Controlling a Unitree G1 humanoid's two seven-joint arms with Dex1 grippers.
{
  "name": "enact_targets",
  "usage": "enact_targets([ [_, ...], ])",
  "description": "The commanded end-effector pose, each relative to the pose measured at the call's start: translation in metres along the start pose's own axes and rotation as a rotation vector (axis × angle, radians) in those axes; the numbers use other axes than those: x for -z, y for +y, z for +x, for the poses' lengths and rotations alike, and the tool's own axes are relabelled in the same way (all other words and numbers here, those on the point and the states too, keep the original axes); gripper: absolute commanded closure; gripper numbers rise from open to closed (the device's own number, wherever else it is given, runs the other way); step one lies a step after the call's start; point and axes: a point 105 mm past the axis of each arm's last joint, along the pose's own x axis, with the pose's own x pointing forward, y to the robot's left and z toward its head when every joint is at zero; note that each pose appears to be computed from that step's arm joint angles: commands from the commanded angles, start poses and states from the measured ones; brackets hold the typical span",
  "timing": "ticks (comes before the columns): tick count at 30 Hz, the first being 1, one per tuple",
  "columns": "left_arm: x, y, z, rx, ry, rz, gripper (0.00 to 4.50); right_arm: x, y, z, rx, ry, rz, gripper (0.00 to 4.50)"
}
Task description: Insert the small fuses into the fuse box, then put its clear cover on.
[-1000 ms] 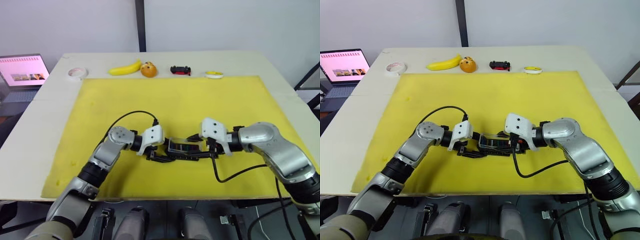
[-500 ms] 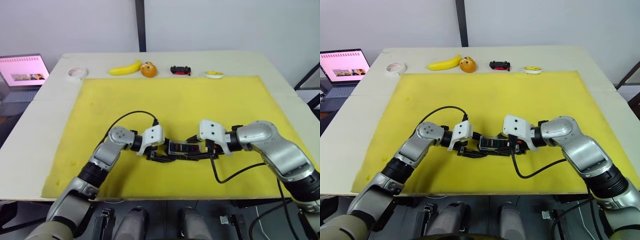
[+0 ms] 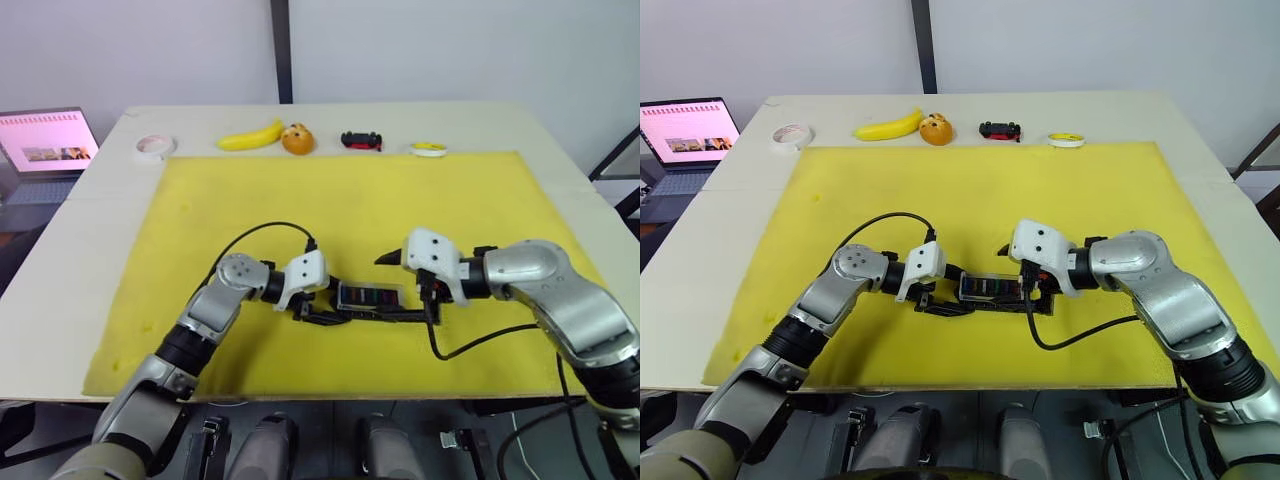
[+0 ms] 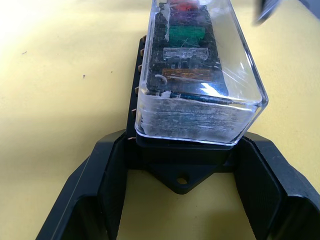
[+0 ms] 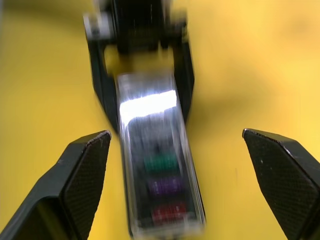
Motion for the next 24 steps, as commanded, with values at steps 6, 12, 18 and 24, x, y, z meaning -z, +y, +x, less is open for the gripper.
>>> enact_targets([
  [6,-0.002,0.001,0.001,0.001,0.0,0.012,1.97,-0.013,0.006,0.002,0.025,-0.151,0.076,1.9],
  [12,-0.001,0.001,0.0,-0.001,0.004,0.011,1.97,-0.006,0.009,0.008,0.022,-0.152,0.106,4.47],
  [18,-0.002,0.001,0.0,-0.003,0.005,0.01,1.97,0.033,0.016,0.02,0.01,0.045,0.147,4.47],
  [24,-0.003,-0.002,0.002,-0.001,-0.001,0.01,1.97,0.069,0.015,0.027,0.066,0.217,0.243,4.47],
])
